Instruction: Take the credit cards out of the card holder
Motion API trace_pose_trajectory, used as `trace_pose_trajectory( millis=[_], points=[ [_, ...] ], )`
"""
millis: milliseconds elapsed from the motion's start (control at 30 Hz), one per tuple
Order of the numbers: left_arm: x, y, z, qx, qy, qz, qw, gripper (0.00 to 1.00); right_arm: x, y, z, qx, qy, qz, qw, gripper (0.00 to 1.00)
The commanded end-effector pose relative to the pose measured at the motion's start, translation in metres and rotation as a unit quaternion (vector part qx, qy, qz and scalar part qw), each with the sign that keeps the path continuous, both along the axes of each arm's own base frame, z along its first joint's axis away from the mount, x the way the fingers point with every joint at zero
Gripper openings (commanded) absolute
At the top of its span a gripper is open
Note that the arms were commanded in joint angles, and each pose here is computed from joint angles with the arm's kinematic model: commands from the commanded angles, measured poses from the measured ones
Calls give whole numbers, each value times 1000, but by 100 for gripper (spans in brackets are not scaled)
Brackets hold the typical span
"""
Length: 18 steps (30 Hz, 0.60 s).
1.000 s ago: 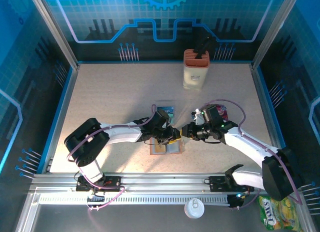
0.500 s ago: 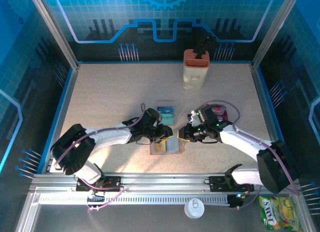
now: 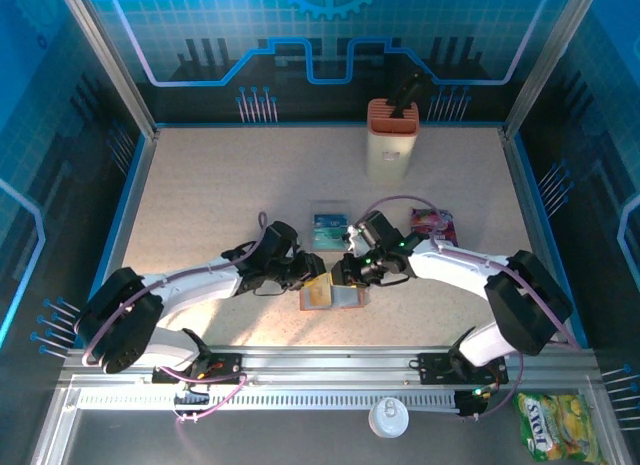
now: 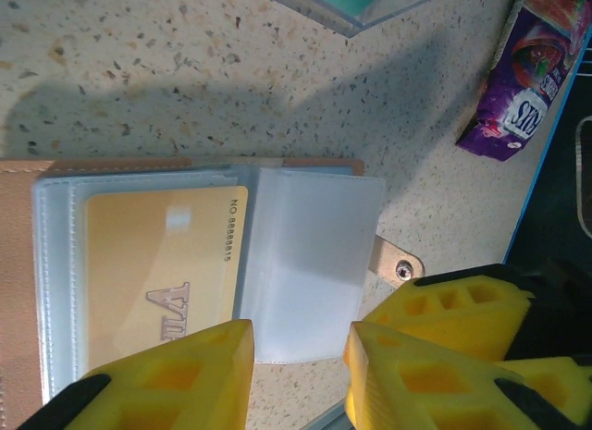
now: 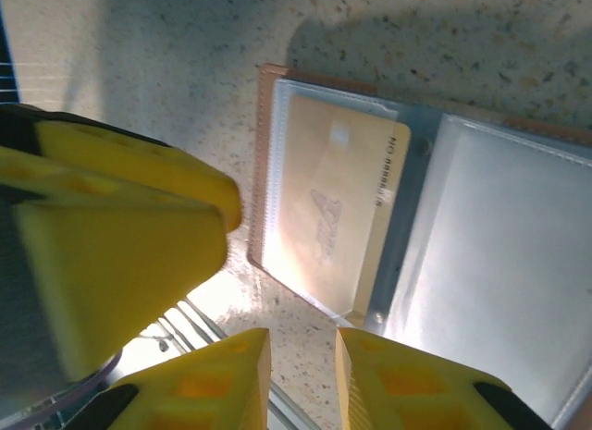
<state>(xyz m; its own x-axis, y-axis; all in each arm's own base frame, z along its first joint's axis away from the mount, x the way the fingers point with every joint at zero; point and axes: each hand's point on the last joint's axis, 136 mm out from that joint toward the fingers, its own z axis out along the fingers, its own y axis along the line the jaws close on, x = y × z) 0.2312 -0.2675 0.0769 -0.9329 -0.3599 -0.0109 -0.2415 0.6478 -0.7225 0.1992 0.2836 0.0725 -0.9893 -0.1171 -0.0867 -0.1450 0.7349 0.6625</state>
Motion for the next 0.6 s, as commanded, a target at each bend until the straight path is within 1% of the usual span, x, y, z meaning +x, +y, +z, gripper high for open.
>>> trace_pose_trajectory(
  millis=[0, 333, 467, 567],
  points=[
    [-3, 9, -3, 12, 0, 5, 1000, 33, -4, -9, -16, -46, 5, 7, 999, 27],
    [-2, 11, -5, 14, 2, 5, 1000, 34, -7, -37, -52, -147, 14, 18, 989, 27],
    [-2, 12, -5, 15, 3, 5, 1000, 33, -4, -37, -48, -148, 7, 19, 989, 27],
    [-3, 13, -7, 18, 5, 4, 1000, 34, -2, -31, -40, -132, 4, 18, 991, 27]
  ],
)
